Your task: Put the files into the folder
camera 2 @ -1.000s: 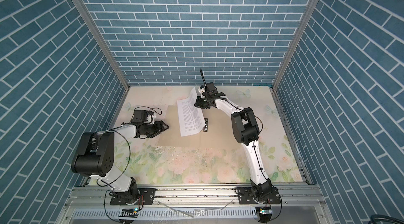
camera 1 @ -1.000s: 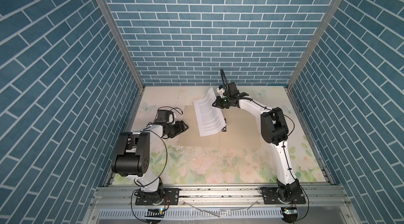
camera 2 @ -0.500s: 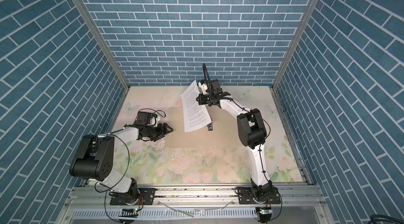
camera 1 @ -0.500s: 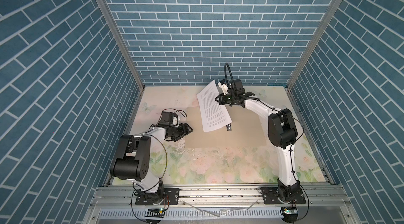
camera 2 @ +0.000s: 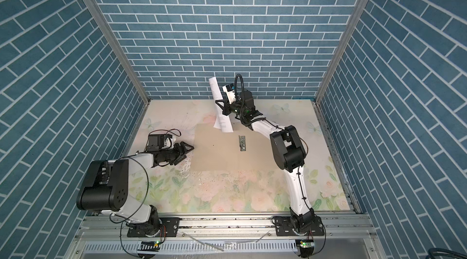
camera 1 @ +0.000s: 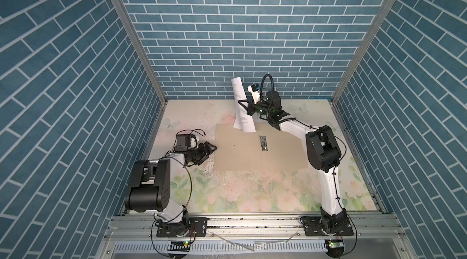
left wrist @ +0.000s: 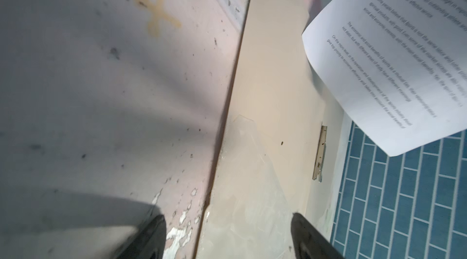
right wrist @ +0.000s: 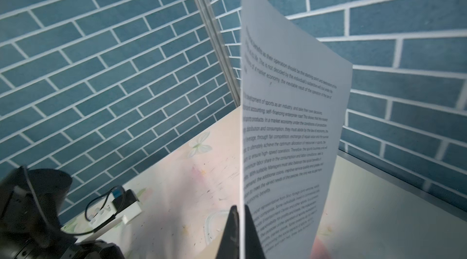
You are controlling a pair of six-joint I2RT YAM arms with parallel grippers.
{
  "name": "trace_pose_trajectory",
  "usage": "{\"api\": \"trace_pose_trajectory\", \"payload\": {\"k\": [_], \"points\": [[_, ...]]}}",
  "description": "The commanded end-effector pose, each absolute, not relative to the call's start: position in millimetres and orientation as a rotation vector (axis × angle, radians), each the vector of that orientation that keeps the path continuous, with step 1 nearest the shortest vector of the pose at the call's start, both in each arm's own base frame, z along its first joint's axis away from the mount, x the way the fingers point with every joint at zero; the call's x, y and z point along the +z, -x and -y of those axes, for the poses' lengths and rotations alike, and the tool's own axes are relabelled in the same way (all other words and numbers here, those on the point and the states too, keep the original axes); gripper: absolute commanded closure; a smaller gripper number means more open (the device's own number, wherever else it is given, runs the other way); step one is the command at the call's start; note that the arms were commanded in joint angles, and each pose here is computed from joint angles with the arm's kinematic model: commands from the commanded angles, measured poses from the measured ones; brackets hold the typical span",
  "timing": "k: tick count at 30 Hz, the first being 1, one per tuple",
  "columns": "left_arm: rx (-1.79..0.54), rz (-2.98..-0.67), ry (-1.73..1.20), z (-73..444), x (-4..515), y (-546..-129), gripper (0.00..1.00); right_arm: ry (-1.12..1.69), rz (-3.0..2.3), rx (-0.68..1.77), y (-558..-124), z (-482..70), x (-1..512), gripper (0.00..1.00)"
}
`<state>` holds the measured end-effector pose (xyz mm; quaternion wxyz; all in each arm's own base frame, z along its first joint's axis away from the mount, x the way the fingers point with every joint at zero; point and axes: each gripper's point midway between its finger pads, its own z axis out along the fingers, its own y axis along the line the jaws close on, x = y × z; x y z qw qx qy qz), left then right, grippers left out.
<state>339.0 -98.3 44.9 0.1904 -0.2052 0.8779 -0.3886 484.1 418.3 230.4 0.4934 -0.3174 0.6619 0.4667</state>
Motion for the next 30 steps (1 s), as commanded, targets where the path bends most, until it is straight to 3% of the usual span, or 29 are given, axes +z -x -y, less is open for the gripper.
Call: {"api": "trace_pose_trajectory", "payload": {"k": [1, 13, 30], "points": [[-1.174, -2.470, 0.584, 104.9, 38.7, -339.0, 0.23, 0.871, -1.484, 1.237, -465.4, -429.3, 232.4, 1.00], [-1.222, -2.464, 0.567, 109.3, 38.5, -342.9, 0.25, 0.861, -1.462, 1.377, -453.3, -427.5, 229.1, 1.00], [-1.232, -2.489, 0.596, 110.2, 19.5, -338.4, 0.27, 0.569, -1.770, 1.215, -493.5, -393.4, 207.9, 1.00]]}}
